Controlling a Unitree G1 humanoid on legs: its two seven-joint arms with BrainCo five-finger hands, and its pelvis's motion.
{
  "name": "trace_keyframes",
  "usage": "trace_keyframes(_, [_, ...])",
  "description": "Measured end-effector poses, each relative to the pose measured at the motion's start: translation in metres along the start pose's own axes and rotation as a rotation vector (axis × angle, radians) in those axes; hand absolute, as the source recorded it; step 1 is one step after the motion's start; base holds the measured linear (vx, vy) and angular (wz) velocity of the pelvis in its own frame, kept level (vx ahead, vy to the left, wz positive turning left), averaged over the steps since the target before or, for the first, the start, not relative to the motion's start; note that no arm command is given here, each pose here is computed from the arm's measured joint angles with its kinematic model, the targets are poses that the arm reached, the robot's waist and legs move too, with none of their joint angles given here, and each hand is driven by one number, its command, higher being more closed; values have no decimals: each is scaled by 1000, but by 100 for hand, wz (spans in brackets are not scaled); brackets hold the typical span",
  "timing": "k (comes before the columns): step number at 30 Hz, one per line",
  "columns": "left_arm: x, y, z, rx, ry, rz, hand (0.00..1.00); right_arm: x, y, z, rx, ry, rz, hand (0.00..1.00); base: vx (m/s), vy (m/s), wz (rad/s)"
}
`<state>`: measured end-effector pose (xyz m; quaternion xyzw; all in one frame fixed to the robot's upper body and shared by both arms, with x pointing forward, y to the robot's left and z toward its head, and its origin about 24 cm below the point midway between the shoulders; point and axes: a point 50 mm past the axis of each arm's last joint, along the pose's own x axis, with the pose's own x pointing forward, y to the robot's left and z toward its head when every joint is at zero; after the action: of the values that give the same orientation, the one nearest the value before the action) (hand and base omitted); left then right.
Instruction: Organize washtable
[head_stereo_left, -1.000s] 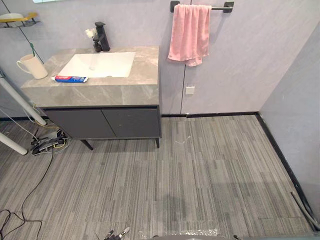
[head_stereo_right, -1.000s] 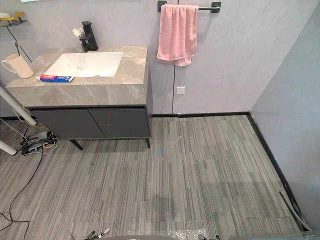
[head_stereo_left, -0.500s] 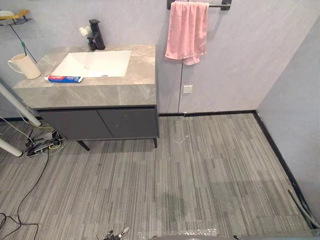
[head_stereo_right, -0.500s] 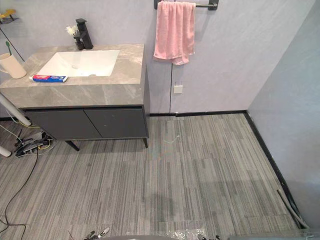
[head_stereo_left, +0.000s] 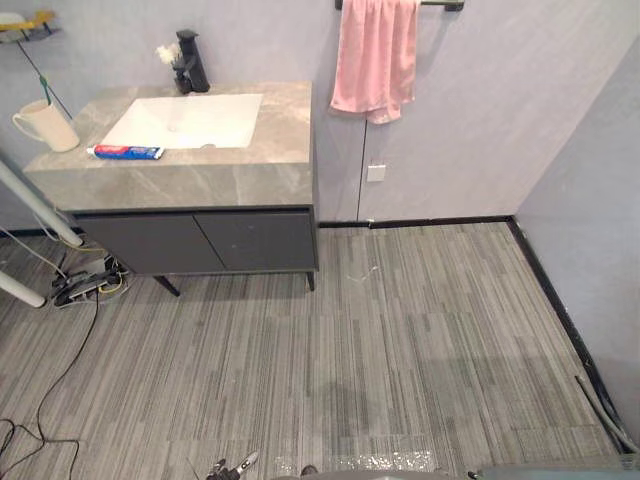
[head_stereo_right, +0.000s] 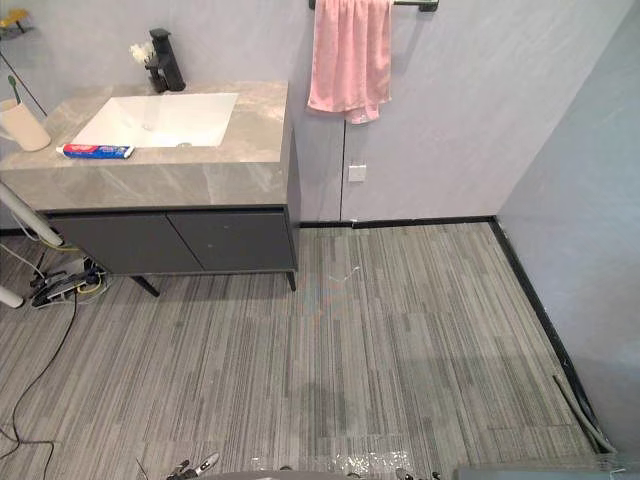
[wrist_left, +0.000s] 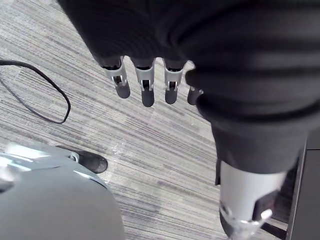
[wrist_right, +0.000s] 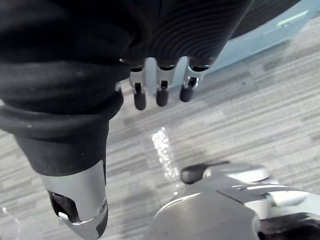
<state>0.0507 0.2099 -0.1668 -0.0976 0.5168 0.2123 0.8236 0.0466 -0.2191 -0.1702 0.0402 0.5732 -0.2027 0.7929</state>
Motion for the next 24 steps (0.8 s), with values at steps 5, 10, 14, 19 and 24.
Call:
trace_keyframes(5, [-1, 7, 3, -133, -24, 50, 0, 0, 5, 4, -11, -26, 20, 0, 1, -100, -15])
trace_keyframes(10, [-4, 0, -5, -184, -16, 41, 0, 1, 5, 18, -64, -67, 19, 0, 157, 22, -63])
trace_keyframes(14, [-5, -1, -8, -134, -9, 20, 0, 2, 1, 22, -170, -76, 26, 0, 381, 161, -63])
trace_keyframes(19, [-4, 16, -4, -89, -4, 49, 0, 0, 16, 21, -162, -93, 61, 0, 590, 147, -37])
trace_keyframes(24, [4, -12, 27, -30, -97, -62, 0, -2, 21, 42, -205, -191, 75, 0, 469, 40, -6])
